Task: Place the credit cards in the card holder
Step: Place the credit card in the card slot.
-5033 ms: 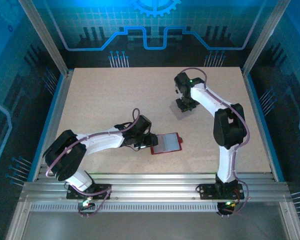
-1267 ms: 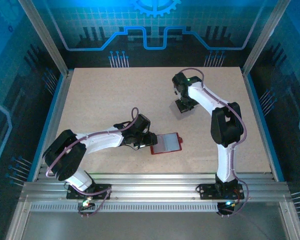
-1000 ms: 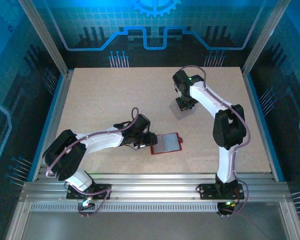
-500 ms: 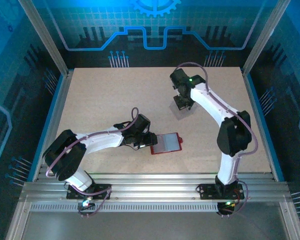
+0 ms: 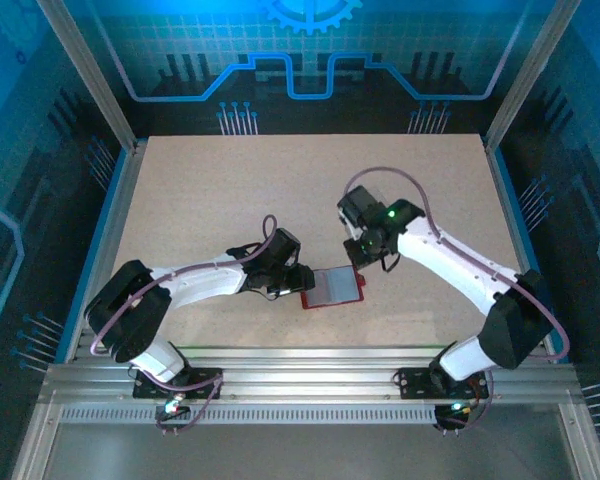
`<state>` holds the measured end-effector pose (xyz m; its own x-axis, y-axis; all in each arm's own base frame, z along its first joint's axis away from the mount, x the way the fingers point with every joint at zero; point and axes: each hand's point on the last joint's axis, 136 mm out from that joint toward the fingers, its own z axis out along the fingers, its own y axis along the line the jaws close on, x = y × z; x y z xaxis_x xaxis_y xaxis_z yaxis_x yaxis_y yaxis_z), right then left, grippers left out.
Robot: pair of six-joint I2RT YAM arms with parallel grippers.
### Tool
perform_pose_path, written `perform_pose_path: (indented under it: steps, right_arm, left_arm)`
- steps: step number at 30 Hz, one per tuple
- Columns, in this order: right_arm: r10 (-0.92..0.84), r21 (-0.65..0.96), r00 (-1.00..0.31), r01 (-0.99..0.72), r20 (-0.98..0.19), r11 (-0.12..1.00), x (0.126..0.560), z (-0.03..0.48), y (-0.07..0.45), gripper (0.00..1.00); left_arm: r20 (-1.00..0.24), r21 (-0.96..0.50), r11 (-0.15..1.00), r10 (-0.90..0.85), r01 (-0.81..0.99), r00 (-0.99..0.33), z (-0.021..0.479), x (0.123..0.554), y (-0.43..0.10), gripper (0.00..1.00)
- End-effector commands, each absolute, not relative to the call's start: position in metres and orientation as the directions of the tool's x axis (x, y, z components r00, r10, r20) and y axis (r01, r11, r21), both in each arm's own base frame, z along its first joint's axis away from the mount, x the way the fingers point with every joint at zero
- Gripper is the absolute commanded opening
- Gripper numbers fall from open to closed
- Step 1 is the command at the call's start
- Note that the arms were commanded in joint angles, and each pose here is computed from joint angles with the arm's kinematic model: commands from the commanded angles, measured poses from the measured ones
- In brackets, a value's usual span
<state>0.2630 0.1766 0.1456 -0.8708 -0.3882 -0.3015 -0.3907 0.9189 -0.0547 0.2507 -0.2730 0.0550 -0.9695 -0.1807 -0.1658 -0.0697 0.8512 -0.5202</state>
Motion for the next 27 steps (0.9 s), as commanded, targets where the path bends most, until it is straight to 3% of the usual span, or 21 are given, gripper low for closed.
perform_pose_path:
  steps: [1, 11, 27]
  right_arm:
    - [-0.307, 0.131, -0.907, -0.355, -0.290, 0.926, 0.228, 0.140, 0.199, 0.00]
    - [-0.253, 0.294, -0.945, -0.307, -0.206, 0.905, 0.195, 0.106, 0.224, 0.00]
    - [-0.232, 0.257, -0.963, -0.260, -0.135, 0.931, 0.199, 0.069, 0.228, 0.00]
  left_arm:
    - [-0.164, -0.512, 0.857, -0.161, -0.055, -0.973, 0.054, 0.244, -0.272, 0.47]
    - [-0.170, -0.474, 0.879, -0.142, -0.045, -0.975, 0.042, 0.246, -0.275, 0.47]
    - [-0.165, -0.453, 0.890, -0.131, -0.043, -0.977, 0.034, 0.249, -0.278, 0.45]
